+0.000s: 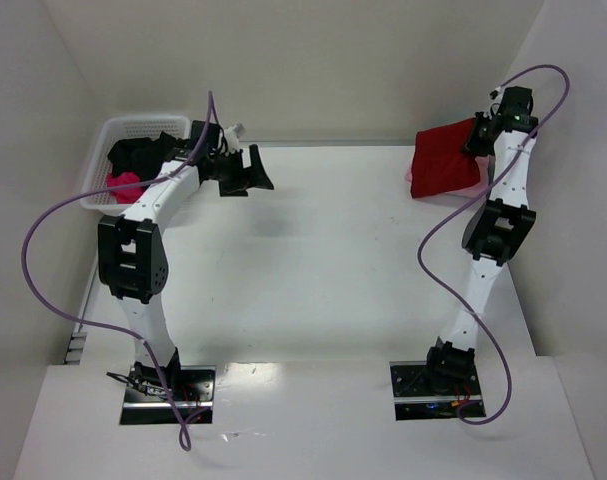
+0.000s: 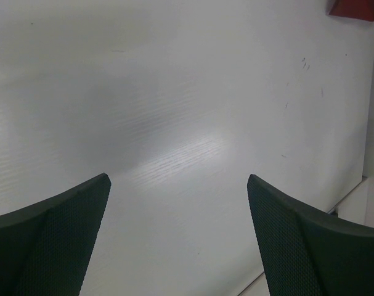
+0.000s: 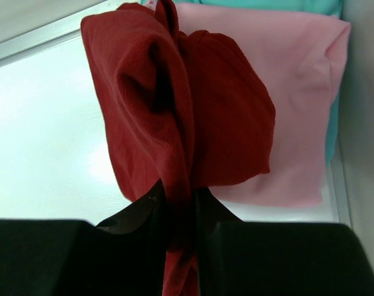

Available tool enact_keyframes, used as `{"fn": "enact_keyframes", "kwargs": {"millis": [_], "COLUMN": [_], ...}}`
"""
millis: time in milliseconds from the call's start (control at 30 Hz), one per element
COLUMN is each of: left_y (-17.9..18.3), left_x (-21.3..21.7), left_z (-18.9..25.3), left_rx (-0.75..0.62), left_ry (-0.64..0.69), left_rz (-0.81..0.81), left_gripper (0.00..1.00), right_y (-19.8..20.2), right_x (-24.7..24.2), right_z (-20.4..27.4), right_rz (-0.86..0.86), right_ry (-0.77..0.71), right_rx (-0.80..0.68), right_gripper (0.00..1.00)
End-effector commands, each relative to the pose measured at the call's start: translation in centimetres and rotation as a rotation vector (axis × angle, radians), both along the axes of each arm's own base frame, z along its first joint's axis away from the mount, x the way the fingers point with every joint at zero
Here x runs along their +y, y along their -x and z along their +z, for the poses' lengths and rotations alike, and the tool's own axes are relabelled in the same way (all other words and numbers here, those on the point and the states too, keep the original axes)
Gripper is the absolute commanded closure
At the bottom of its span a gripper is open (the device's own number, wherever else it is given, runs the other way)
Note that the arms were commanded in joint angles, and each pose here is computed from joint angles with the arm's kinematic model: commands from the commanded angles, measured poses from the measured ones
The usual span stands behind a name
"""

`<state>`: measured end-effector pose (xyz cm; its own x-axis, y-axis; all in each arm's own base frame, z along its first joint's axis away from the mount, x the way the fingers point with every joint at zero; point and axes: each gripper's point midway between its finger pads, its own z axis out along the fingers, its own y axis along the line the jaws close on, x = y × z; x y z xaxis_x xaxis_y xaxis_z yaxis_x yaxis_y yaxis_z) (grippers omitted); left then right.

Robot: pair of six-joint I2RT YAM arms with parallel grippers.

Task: Fold and stack the t-shirts
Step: Put the neatly folded tshirt into the corner of the board with the right arm

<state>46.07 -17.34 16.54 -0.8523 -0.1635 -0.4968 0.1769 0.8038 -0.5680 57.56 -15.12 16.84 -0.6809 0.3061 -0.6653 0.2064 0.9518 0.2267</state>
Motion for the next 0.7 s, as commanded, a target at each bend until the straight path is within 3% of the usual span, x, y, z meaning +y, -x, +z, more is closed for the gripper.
{"fn": "enact_keyframes", "kwargs": {"millis": [0, 267, 567, 633, 667], "left_y": [-0.3, 0.6, 1.2, 1.2, 1.2], "left_x": [-1.3, -2.5, -3.4, -3.9, -3.9], "left_z": [0.5, -0.7, -1.6, -1.2, -1.2], "left_rx": [-0.007, 0.04, 0.073, 0.069, 0.069], "left_ry": [0.01, 0.002, 0.006, 0.012, 0.012], "left_rz": [-0.02, -0.047, -0.052, -0.055, -0.055], "left_gripper": [0.0, 0.0, 0.0, 0.0, 0.0], "right_y": [-1.9, -2.4, -1.6, -1.9, -1.8], "right_x": [1.3, -1.4, -4.6, -4.6, -4.9], "right_z": [2.3, 1.5, 0.9, -0.2, -0.2], "right_rz": [0.056, -0.048, -0.287, -0.298, -0.309], "right_ry": [0.039, 0.141, 0.23, 0.248, 0.258], "right_rx": [-0.091, -0.078, -0.027, -0.011, -0.008], "right_gripper": [1.0, 1.0, 1.0, 0.9, 0.9]}}
